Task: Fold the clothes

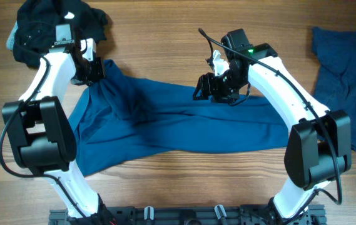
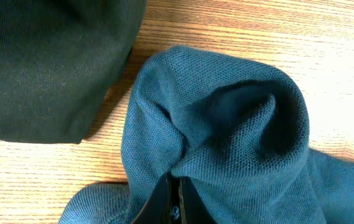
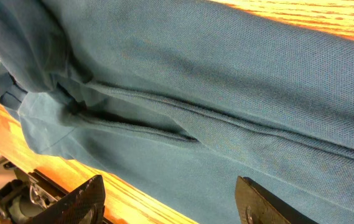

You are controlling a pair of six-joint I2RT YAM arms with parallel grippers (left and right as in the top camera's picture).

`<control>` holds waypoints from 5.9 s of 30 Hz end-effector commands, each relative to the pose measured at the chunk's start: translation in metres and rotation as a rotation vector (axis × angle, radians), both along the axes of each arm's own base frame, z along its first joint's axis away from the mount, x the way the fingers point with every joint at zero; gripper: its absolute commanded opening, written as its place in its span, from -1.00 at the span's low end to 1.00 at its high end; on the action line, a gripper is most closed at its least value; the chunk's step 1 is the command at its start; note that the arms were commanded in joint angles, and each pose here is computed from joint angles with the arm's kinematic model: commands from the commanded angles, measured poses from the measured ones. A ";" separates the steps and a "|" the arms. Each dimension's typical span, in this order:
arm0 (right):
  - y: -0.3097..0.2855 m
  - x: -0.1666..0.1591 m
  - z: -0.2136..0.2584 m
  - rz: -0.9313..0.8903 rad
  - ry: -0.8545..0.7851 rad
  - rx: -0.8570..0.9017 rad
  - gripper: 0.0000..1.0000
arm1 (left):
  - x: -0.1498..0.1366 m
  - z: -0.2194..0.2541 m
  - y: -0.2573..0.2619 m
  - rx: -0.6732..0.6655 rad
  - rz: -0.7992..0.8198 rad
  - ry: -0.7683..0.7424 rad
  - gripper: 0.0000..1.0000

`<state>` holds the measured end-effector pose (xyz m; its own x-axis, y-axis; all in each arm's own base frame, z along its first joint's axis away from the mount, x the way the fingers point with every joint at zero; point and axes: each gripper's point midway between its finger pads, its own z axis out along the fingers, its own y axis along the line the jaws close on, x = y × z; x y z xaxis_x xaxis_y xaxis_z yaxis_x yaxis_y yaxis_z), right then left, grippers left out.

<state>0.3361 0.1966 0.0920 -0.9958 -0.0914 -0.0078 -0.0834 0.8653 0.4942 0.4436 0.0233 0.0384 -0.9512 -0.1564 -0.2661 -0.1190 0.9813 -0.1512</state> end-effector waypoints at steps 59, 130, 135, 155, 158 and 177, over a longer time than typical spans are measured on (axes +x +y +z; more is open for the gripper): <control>0.005 -0.001 0.005 0.008 -0.019 0.015 0.36 | -0.016 -0.010 0.000 -0.084 0.202 0.109 -0.33; 0.007 -0.001 0.005 0.010 -0.022 0.017 0.36 | -0.033 -0.029 -0.013 -0.156 0.245 0.183 -0.64; 0.007 -0.001 0.005 0.010 -0.022 0.017 0.36 | -0.032 -0.029 -0.012 -0.156 0.244 0.176 -0.81; 0.006 -0.002 0.005 0.010 -0.018 0.016 0.36 | -0.026 0.038 -0.011 -0.156 0.242 0.028 -0.92; 0.006 -0.002 0.005 0.011 -0.018 0.016 0.36 | -0.028 0.047 -0.008 -0.157 0.270 0.020 -0.92; 0.006 -0.002 0.005 0.011 -0.015 0.014 0.36 | -0.034 0.047 0.011 -0.064 0.310 0.026 -0.88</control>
